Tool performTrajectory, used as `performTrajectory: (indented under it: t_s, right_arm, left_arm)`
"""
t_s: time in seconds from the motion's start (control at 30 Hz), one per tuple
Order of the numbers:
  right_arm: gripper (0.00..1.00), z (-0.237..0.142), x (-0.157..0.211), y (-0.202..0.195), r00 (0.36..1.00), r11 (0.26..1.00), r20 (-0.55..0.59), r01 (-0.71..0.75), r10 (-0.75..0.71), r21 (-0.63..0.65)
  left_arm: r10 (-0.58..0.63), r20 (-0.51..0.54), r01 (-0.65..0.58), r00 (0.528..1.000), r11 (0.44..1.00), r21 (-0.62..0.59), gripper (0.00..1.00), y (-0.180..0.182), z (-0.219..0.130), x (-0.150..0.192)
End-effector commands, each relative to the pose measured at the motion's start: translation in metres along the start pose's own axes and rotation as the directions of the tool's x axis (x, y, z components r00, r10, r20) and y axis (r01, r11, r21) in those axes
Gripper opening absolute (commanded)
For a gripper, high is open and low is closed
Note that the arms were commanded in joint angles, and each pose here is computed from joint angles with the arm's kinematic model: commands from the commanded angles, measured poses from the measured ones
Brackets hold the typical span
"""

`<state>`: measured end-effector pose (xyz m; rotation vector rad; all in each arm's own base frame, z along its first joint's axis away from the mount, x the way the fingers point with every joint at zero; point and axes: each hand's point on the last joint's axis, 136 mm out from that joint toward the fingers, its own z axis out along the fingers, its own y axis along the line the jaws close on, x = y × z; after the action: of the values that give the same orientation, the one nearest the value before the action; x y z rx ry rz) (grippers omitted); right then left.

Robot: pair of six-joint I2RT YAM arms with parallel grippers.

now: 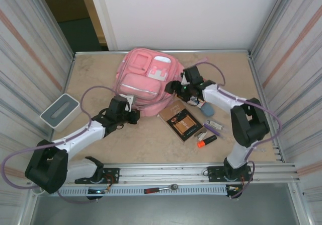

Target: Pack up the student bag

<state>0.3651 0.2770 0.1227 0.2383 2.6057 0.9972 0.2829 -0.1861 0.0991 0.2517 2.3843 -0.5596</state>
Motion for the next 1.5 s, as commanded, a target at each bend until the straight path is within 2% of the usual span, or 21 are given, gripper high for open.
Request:
performTrajectory:
  t_s: [0.0,0.17,0.4,0.47,0.7,0.83,0.93,1.03,1.1,1.23,1.33,1.4,1.47]
  right_arm:
    - [0.77,0.008,0.034,0.025,0.998,0.997,-0.010,-0.064,0.063,-0.052]
    - [0.77,0.033,0.053,0.042,0.997,0.996,-0.013,-0.078,0.078,-0.051]
    - [0.65,0.066,0.043,0.042,0.994,0.994,0.006,-0.107,0.107,-0.033]
    - [0.59,0.069,0.038,0.043,0.994,0.994,0.009,-0.107,0.107,-0.031]
    - [0.14,0.071,0.024,0.035,0.998,0.998,0.002,-0.055,0.055,-0.008]
    - [0.01,0.067,0.019,0.028,0.999,1.000,-0.047,-0.005,0.005,0.005]
    - [0.00,0.060,0.018,0.023,0.996,1.000,-0.083,0.023,-0.022,0.011]
    - [0.11,0.053,0.021,0.034,0.994,0.998,-0.105,-0.013,0.008,-0.054]
    - [0.25,0.048,0.024,0.049,0.994,0.995,-0.106,-0.006,-0.005,-0.103]
    - [0.50,0.039,0.025,0.052,0.970,0.974,-0.093,0.220,-0.225,-0.061]
    - [0.65,0.028,0.025,0.050,0.884,0.887,-0.083,0.455,-0.461,-0.084]
    - [0.77,0.022,0.027,0.042,0.788,0.795,-0.104,0.602,-0.607,-0.076]
    - [0.81,0.019,0.028,0.034,0.701,0.710,-0.124,0.701,-0.703,-0.064]
  left_arm:
    - [0.018,0.056,-0.023,0.998,0.997,0.074,0.00,-0.025,-0.004,-0.023]
    - [0.038,0.046,-0.042,0.998,0.996,0.078,0.00,-0.030,-0.001,-0.019]
    - [0.058,0.043,-0.060,0.997,0.997,0.054,0.00,-0.026,-0.003,-0.013]
    - [0.062,0.043,-0.064,0.997,0.997,0.044,0.00,-0.024,-0.003,-0.013]
    - [0.069,0.046,-0.068,0.997,0.997,-0.031,0.00,-0.008,-0.006,-0.010]
    - [0.040,0.056,-0.037,0.998,0.998,-0.057,0.00,0.003,-0.009,-0.010]
    - [0.041,0.058,-0.038,0.997,0.998,-0.050,0.00,0.005,-0.011,-0.010]
    - [0.044,0.055,-0.044,0.997,0.999,-0.012,0.00,-0.002,-0.010,-0.010]
    - [0.040,0.060,-0.040,0.997,0.999,0.007,0.00,-0.005,-0.009,-0.010]
    - [0.039,0.063,-0.039,0.997,0.999,0.013,0.00,-0.005,-0.008,-0.010]
    - [0.045,0.061,-0.045,0.997,0.999,0.011,0.00,-0.005,-0.009,-0.010]
    - [0.045,0.062,-0.046,0.997,0.999,0.015,0.00,-0.005,-0.010,-0.009]
    - [0.040,0.063,-0.041,0.997,0.999,0.020,0.00,-0.005,-0.010,-0.009]
